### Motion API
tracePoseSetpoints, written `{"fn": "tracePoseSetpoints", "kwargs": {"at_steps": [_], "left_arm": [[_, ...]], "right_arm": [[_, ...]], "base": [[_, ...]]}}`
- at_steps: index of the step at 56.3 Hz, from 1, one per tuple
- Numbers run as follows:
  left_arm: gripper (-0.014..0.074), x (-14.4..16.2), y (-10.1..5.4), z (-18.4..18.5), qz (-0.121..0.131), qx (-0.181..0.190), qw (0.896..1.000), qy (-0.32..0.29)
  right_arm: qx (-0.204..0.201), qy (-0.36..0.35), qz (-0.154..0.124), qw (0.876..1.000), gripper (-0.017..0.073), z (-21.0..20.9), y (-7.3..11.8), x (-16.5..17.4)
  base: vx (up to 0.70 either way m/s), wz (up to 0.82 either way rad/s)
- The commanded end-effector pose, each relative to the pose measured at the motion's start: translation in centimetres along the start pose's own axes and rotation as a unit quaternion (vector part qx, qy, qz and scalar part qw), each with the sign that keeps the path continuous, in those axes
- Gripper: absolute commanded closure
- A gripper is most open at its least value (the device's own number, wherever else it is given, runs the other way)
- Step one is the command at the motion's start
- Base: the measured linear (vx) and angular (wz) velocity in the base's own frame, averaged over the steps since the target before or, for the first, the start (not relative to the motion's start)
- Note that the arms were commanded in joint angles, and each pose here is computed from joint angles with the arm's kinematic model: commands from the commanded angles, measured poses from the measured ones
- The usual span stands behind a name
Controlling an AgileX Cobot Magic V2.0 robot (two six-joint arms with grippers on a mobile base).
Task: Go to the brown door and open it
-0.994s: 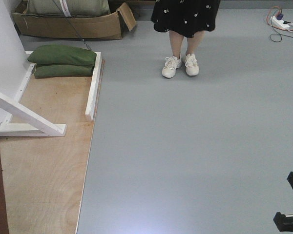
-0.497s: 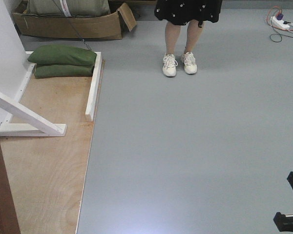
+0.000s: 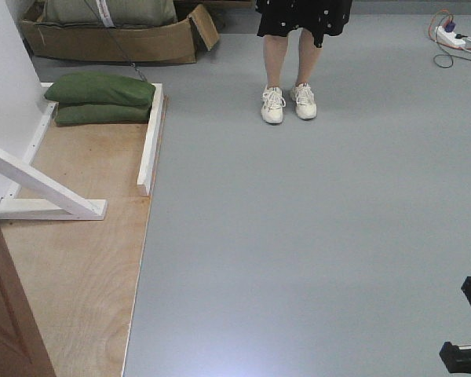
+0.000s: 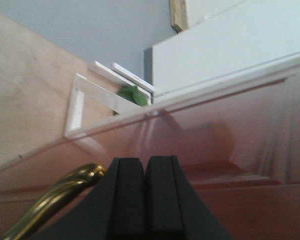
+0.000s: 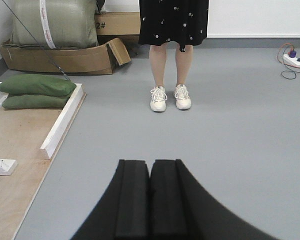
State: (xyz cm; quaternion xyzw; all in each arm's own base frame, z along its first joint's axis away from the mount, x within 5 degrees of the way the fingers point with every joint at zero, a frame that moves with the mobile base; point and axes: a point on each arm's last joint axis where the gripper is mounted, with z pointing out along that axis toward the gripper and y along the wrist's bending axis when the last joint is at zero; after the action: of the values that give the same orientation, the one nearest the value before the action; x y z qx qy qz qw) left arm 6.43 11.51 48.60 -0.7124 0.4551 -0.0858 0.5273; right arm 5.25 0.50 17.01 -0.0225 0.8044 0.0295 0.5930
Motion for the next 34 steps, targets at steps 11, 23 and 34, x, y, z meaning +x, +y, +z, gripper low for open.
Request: {"fn": "tracePoseSetpoints", "kwargs": {"at_steps": [11, 23, 34], "left_arm": [[0.0526, 1.6, -2.2, -1.2, -0.026, 0.094, 0.993, 0.073], [0.0526, 3.3, -2.6, -3.7, 0.0, 0.127, 0.99, 0.066], [0.0526, 4.7, -3.5, -5.3, -0.012, 0.188, 0.977, 0.1]], "right_arm": [[0.002, -0.039, -0.005, 0.999, 0.0559, 0.0, 0.0, -0.6], [0.002, -0.039, -0.005, 0.999, 0.0559, 0.0, 0.0, -0.6], [0.002, -0.039, -0.005, 0.999, 0.0559, 0.0, 0.0, -0.6]], "base": [[0.0, 0.0], [0.0, 0.0], [0.0, 0.0]]}}
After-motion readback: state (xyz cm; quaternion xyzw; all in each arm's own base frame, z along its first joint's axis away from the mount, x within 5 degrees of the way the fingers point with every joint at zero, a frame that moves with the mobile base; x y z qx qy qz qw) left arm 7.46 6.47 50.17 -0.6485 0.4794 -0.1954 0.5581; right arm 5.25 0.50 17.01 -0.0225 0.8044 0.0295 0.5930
